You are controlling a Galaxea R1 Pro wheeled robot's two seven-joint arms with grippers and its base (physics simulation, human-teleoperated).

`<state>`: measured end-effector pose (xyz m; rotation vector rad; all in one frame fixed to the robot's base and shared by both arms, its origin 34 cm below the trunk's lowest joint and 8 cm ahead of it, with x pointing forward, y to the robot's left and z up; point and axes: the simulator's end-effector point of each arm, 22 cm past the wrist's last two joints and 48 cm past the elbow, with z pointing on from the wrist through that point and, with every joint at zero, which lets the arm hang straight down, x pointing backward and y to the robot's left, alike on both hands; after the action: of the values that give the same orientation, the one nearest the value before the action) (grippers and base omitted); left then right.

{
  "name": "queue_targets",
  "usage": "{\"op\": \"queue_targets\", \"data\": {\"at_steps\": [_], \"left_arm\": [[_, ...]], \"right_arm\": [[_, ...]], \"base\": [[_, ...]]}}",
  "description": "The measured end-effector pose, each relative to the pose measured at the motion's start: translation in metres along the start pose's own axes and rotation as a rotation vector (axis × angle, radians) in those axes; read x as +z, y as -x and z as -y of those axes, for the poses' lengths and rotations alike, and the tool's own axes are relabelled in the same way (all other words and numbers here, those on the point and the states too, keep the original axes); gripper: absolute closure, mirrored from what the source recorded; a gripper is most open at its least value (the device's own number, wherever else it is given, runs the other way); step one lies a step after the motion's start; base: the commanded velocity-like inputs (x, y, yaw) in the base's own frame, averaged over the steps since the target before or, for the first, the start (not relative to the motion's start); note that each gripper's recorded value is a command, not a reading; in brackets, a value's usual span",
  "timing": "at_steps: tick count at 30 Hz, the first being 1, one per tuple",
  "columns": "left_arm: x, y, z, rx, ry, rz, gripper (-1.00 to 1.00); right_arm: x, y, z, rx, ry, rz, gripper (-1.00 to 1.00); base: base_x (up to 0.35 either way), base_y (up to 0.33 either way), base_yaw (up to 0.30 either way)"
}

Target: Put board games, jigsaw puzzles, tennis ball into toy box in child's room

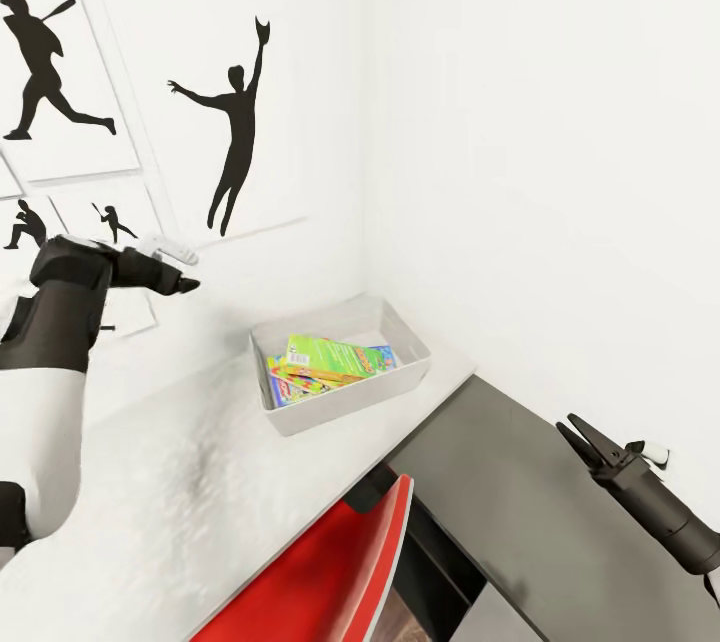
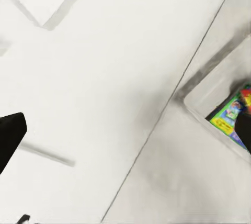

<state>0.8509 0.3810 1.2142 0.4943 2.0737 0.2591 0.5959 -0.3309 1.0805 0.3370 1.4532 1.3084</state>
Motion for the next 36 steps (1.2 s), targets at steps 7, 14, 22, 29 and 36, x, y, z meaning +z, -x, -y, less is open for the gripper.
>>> {"op": "queue_targets", "data": {"at_steps": [7, 14, 22, 29, 36], "left_arm": [[-0.043, -0.013, 0.018, -0.350, -0.384, 0.102, -1.00], [-0.065, -0.078, 0.014, -0.636, -0.528, 0.129, -1.00], [-0.085, -0.183, 0.072, -0.897, -0.701, 0.178, -1.00], [-0.102, -0.200, 0.086, -0.948, -0.750, 0.213, -1.00], [-0.107, -0.197, 0.085, -0.954, -0.755, 0.230, -1.00]], "right_arm": [[0.000, 0.000, 0.000, 0.000, 0.000, 0.000, -1.00], [0.000, 0.000, 0.000, 0.000, 0.001, 0.001, -1.00], [0.000, 0.001, -0.004, 0.004, 0.012, 0.008, -1.00], [0.002, 0.001, -0.010, 0.005, 0.029, 0.016, -1.00], [0.002, 0.003, -0.015, 0.001, 0.041, 0.021, -1.00]], "base": [[0.000, 0.000, 0.000], [0.000, 0.000, 0.000], [0.000, 0.000, -0.050], [-0.002, 0.000, -0.151], [-0.107, -0.046, -0.156]]}}
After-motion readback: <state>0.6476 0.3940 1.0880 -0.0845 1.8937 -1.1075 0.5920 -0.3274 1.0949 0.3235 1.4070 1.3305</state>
